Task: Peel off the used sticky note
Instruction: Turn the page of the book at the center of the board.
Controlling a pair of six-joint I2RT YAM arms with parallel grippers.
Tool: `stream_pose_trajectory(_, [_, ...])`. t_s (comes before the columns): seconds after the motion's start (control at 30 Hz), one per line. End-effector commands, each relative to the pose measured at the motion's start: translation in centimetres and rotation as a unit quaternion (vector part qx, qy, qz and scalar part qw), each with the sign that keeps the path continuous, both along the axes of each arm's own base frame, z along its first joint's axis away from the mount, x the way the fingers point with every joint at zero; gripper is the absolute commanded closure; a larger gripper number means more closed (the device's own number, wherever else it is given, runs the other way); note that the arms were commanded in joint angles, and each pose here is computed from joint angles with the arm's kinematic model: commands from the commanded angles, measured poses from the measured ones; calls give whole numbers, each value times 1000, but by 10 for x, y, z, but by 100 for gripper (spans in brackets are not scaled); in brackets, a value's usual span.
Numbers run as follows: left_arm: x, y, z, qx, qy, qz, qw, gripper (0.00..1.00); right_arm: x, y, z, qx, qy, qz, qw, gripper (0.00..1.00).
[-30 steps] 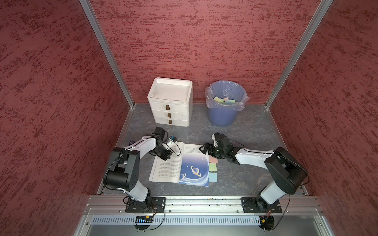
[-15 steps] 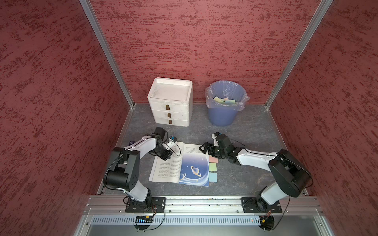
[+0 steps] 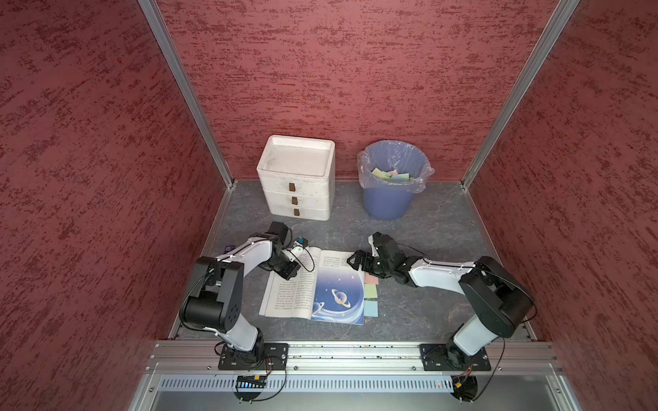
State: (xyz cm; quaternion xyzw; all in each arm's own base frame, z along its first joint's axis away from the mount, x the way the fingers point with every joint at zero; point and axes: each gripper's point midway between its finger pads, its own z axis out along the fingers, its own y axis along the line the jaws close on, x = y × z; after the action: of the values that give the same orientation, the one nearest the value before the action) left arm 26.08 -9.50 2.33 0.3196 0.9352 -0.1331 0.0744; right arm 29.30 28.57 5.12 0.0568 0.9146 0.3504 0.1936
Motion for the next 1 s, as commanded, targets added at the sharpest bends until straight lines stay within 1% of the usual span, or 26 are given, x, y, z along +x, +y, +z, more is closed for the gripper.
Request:
stream_pose_trajectory(0.0, [-6, -3, 0, -6, 4, -9, 1000, 100, 3, 7, 16, 23, -22, 9, 999, 4])
stream_pose_trajectory(0.23, [-6, -4, -2, -8, 7, -10, 1000, 100, -4, 10, 37, 27, -42, 19, 999, 4])
stream_pose_trajectory(0.47, [-6, -5, 0, -12, 7, -11, 1000, 100, -6, 20, 32, 28, -34, 29, 999, 4])
stream_pose_trajectory(0.6, [-7, -5, 1, -12, 5, -12, 1000, 100, -6, 27, 28, 43, -28, 34, 998, 4])
stream_pose_trajectory(0.7, [-7, -6, 3, -17, 4, -12, 1000, 100, -10, 41, 28, 56, -22, 52, 997, 4])
stream_pose_trajectory(0.77, [-8, -8, 6, -28, 7, -11, 1000, 100, -18, 57, 38, 66, -27, 77, 994, 5])
stream_pose_trajectory(0.87, [-7, -9, 13, -45, 10, -6, 999, 100, -31, 76, 63, 76, -55, 104, 990, 5])
stream_pose_trajectory(0.97, [-4, -9, 20, -65, 11, -1, 998, 100, -41, 89, 82, 79, -74, 118, 987, 4])
